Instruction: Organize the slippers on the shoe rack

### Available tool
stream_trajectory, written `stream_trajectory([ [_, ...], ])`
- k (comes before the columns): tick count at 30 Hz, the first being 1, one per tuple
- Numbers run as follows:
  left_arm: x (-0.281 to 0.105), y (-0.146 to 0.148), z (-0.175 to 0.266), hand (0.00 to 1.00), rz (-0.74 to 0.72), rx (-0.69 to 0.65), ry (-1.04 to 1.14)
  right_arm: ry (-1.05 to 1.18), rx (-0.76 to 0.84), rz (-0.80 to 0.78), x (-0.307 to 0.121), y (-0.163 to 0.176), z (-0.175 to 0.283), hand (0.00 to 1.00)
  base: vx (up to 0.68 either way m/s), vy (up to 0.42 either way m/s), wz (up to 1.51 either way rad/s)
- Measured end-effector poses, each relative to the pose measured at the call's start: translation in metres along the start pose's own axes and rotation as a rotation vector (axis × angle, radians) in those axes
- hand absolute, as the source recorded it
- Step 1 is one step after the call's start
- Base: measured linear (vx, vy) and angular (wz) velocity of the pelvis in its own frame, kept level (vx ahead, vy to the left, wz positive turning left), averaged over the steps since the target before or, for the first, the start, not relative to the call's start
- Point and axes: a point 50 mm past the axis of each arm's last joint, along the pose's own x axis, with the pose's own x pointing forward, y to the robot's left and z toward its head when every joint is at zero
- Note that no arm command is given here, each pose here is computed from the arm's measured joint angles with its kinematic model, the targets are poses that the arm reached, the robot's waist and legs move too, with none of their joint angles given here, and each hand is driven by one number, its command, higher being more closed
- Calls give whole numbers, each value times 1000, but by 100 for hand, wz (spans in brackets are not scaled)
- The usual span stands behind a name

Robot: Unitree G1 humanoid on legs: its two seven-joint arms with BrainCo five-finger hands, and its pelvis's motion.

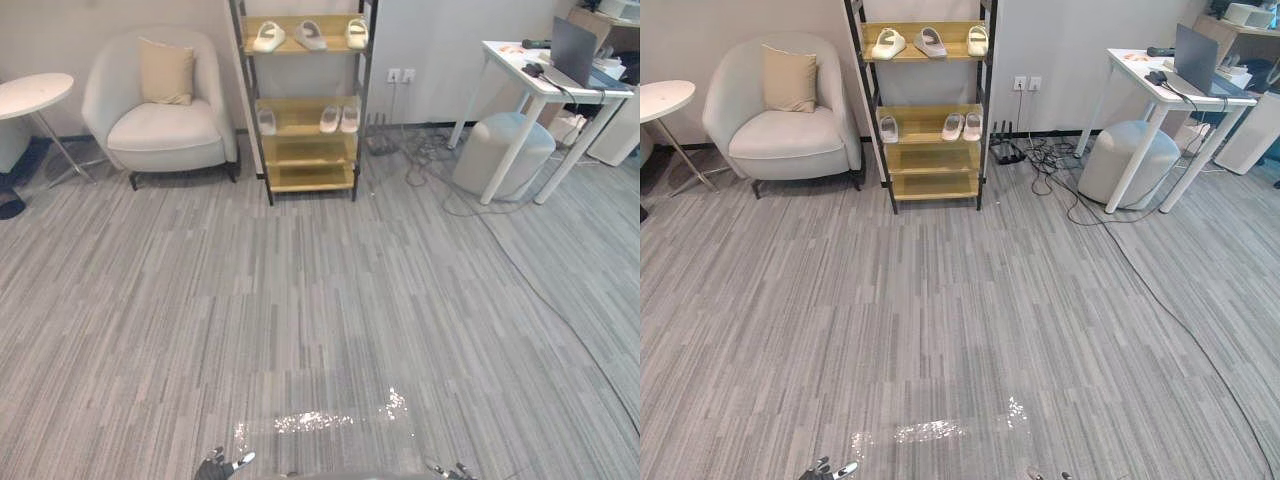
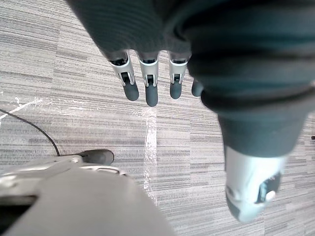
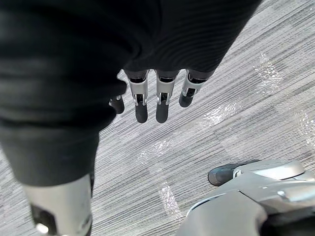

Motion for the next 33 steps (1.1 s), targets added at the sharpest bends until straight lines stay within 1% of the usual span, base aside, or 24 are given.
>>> stream_trajectory([
  [3,1,1,4,0,5,-12,-9,-12,3,4,1,1,4,0,-23,-43,-6],
  [5,0,-1,5,0,20,-61,-25,-17,11,-4,1,-1,4,0,67,-44,-29],
  [8,-1,-2,4,0,26,-77,-28,-27,11,-8,1,-2,7,0,161,35,-29],
  [14,0,-6,6,0,10,-47,-32,-36,0,-14,4,-3,15,0,281,196,-28],
  [16,1,3,10,0,28,-30,-41,-35,3,5,4,4,15,0,417,227,-13],
  [19,3,6,13,0,35,-20,-35,-47,16,12,6,9,20,0,515,257,1],
  [23,4,9,13,0,35,31,-28,-55,26,22,6,13,22,0,551,205,1],
  [25,5,7,19,0,28,38,-42,-69,14,25,7,13,27,0,440,75,22],
  [28,9,-8,32,0,-8,25,-77,-110,-34,29,10,10,43,0,524,-24,27],
  [30,10,-18,42,0,-32,12,-104,-107,-41,28,10,10,42,0,435,-122,44],
  [33,9,-29,41,0,-57,-23,-106,-66,-47,23,8,8,29,0,546,-307,73],
])
